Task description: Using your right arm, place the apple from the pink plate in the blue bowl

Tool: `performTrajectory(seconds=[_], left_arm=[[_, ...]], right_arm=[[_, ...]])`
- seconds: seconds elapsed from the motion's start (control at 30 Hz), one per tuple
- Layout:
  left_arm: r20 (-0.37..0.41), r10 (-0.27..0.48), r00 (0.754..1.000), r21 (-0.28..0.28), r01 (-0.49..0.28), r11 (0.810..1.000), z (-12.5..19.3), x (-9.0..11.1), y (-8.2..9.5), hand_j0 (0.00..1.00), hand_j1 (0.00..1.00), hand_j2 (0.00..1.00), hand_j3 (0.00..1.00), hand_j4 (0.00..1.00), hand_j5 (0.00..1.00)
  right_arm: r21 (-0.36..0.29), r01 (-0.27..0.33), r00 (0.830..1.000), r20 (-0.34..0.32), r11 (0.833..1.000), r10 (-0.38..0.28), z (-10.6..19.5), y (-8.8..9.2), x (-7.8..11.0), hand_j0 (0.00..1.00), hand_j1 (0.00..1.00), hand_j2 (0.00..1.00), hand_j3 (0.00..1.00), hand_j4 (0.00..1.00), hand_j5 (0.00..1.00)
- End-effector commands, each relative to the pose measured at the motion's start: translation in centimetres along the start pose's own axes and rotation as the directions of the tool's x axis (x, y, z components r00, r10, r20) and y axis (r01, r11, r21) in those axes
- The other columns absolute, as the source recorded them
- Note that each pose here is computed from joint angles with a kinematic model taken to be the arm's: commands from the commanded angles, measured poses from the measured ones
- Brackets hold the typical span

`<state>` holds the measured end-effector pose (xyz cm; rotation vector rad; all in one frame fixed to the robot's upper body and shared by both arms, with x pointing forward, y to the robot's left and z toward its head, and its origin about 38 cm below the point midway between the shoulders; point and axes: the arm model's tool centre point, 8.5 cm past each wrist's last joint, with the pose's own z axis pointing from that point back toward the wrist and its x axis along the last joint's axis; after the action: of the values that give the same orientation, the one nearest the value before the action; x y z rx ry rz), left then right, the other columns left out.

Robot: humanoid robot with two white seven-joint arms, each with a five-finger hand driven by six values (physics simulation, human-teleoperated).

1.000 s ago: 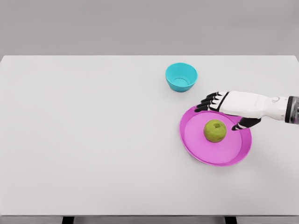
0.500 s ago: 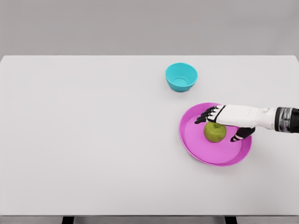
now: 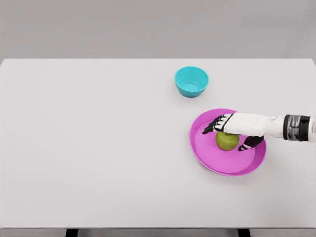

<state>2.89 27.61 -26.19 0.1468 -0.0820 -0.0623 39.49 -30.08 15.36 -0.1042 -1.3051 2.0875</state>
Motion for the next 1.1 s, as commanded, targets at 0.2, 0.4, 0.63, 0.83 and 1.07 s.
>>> performTrajectory(seconds=[0.2,0.4,0.63,0.83,1.07], left_arm=[[0.0,0.0,1.0,0.0,0.0,1.0,0.0,0.0,0.0,1.0,1.0,1.0,1.0,1.0,1.0],[0.0,0.0,1.0,0.0,0.0,1.0,0.0,0.0,0.0,1.0,1.0,1.0,1.0,1.0,1.0],[0.0,0.001,1.0,0.0,-0.001,1.0,0.0,0.0,0.0,1.0,1.0,1.0,1.0,1.0,1.0],[0.0,0.0,1.0,0.0,0.0,1.0,0.0,0.0,0.0,1.0,1.0,1.0,1.0,1.0,1.0],[0.0,0.0,1.0,0.0,0.0,1.0,0.0,0.0,0.0,1.0,1.0,1.0,1.0,1.0,1.0]], right_arm=[[-0.002,0.003,1.0,0.003,1.0,-0.003,-0.1,0.0,0.1,0.52,0.52,0.52,0.52,0.52,0.52],[-0.011,-0.009,1.0,-0.003,1.0,0.009,0.1,-0.7,-0.1,0.5,0.5,0.5,0.5,0.5,0.5],[-0.035,-0.034,0.999,-0.02,0.999,0.034,0.7,-2.4,-0.5,0.5,0.5,0.5,0.5,0.5,0.5],[-0.063,-0.018,0.998,-0.061,0.998,0.014,0.5,-3.7,-2.3,0.5,0.5,0.5,0.5,0.5,0.5],[-0.087,-0.025,0.991,-0.13,0.996,0.013,0.2,-6.0,-4.8,0.5,0.5,0.5,0.5,0.5,0.5]])
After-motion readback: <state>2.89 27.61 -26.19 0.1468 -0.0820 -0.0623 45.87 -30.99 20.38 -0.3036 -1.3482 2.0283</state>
